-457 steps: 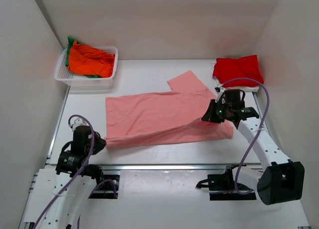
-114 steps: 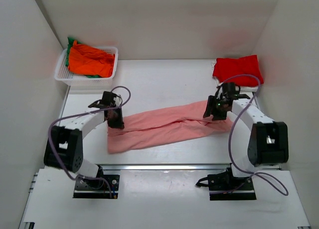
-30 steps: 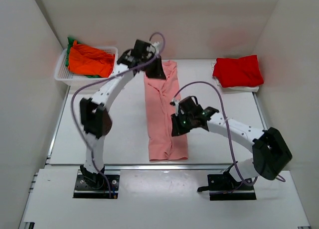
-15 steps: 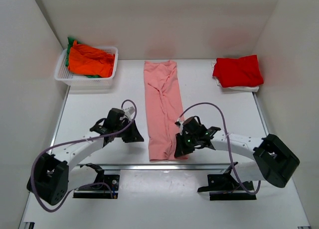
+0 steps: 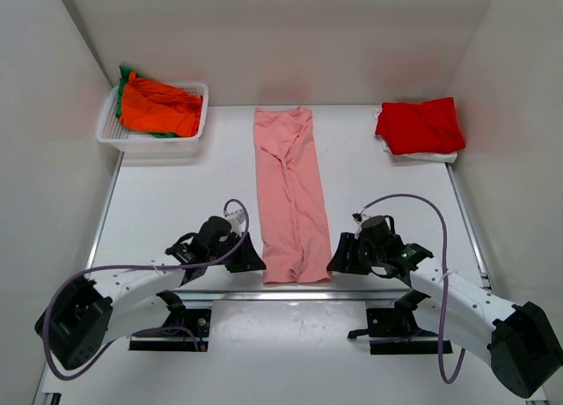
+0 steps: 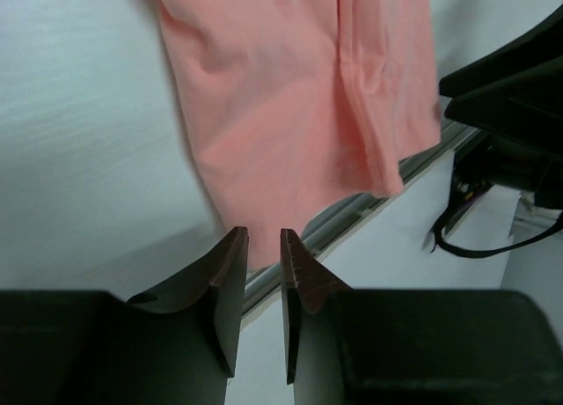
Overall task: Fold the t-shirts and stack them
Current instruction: Grab the bottom of the folded rectangular tshirt with both arms
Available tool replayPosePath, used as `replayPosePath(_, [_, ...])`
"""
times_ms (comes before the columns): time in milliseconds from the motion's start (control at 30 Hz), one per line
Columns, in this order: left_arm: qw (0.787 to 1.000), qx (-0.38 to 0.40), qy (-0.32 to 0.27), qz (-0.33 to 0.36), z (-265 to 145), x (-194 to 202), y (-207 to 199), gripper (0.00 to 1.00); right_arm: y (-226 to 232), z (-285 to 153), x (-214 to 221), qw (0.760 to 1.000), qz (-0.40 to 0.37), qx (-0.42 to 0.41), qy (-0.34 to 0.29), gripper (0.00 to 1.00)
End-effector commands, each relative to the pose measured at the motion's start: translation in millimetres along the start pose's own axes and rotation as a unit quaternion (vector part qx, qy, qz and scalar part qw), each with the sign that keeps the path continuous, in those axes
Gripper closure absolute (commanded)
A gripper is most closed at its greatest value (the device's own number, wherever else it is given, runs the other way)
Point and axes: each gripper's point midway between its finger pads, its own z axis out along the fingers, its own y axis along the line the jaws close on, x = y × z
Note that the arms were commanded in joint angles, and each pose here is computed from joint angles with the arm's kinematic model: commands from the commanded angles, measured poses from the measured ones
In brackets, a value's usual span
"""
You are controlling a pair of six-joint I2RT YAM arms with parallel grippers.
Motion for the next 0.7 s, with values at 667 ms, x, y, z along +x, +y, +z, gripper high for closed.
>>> replayPosePath(667, [0.997,-0.013,0.077,0.017,38,35,-10,0.65,-16,11,42,0.999,0.038,-0.006,0.033,0.65])
